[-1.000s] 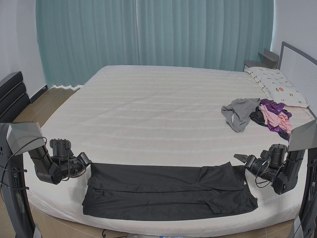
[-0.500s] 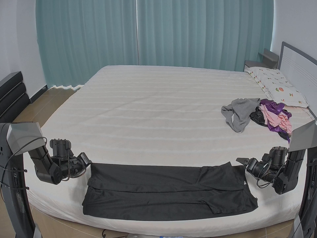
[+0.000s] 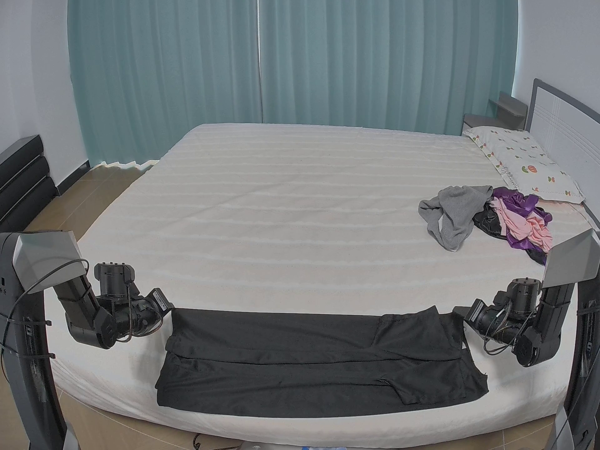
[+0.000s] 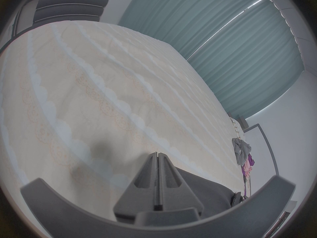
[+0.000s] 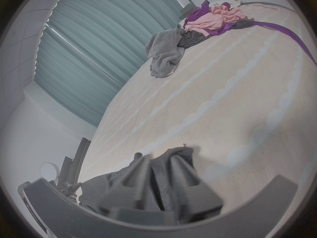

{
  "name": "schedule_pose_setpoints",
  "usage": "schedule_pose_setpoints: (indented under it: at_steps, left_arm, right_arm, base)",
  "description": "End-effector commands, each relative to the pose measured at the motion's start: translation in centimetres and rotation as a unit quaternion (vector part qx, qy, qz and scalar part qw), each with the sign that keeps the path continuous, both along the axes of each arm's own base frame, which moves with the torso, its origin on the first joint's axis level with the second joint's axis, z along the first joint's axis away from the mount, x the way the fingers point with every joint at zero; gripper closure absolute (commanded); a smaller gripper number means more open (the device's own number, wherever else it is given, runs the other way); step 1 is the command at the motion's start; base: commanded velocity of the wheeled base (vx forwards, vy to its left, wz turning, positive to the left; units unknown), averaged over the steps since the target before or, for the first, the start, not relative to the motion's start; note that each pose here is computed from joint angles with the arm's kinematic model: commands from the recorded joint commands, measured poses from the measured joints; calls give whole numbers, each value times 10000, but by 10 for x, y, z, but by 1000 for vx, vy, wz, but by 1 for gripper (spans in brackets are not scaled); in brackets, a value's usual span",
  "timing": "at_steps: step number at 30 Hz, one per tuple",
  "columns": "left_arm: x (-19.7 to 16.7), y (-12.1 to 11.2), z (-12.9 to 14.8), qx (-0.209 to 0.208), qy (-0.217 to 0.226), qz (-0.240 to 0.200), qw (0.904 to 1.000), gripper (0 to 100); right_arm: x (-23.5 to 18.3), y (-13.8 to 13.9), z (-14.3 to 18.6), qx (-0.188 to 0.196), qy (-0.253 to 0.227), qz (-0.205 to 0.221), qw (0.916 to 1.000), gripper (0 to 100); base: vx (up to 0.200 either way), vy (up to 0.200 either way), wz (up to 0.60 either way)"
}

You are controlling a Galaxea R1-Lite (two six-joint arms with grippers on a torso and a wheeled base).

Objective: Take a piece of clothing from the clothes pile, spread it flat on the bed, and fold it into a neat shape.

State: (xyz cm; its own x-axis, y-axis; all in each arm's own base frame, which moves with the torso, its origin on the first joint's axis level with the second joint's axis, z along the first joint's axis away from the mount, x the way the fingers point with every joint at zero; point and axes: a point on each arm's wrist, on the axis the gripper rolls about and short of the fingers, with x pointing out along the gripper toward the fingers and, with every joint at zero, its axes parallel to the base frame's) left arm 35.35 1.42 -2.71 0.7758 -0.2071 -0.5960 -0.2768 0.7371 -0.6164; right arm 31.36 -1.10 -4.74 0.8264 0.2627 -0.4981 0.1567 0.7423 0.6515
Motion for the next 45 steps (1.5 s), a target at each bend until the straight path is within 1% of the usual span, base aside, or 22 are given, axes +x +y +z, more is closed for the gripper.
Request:
schedule_pose_setpoints:
  at_steps: [1,11,26,38,39,40,45]
  left_arm:
    - [0,0,-1,-3,6,4,10000,100]
    - [2,0,1,4,-32,10,10000,100]
    - [1,0,0,4,-25,10,10000,100]
    - [2,0,0,3,-17,2,10000,100]
    - [2,0,0,3,-17,2,10000,100]
    - [2,0,0,3,-17,2,10000,0]
    - [2,0,1,-2,-23,15,10000,0]
  right_arm:
    - [0,-6,-2,3,13,-100,9999,100]
    - [4,-20,2,8,-103,-333,9994,100]
    - [11,-28,0,26,-106,-443,9990,100]
    - [9,-26,-4,23,-31,-431,9991,100]
    - [8,-26,-4,24,-23,-424,9991,0]
    - [8,-26,-4,24,-23,-424,9991,0]
    - [8,-27,0,50,-65,-430,9990,0]
  base:
    - [0,0,0]
    - [0,0,0]
    - [0,0,0]
    - [0,0,0]
    - [0,0,0]
    - [0,0,0]
    - [0,0,0]
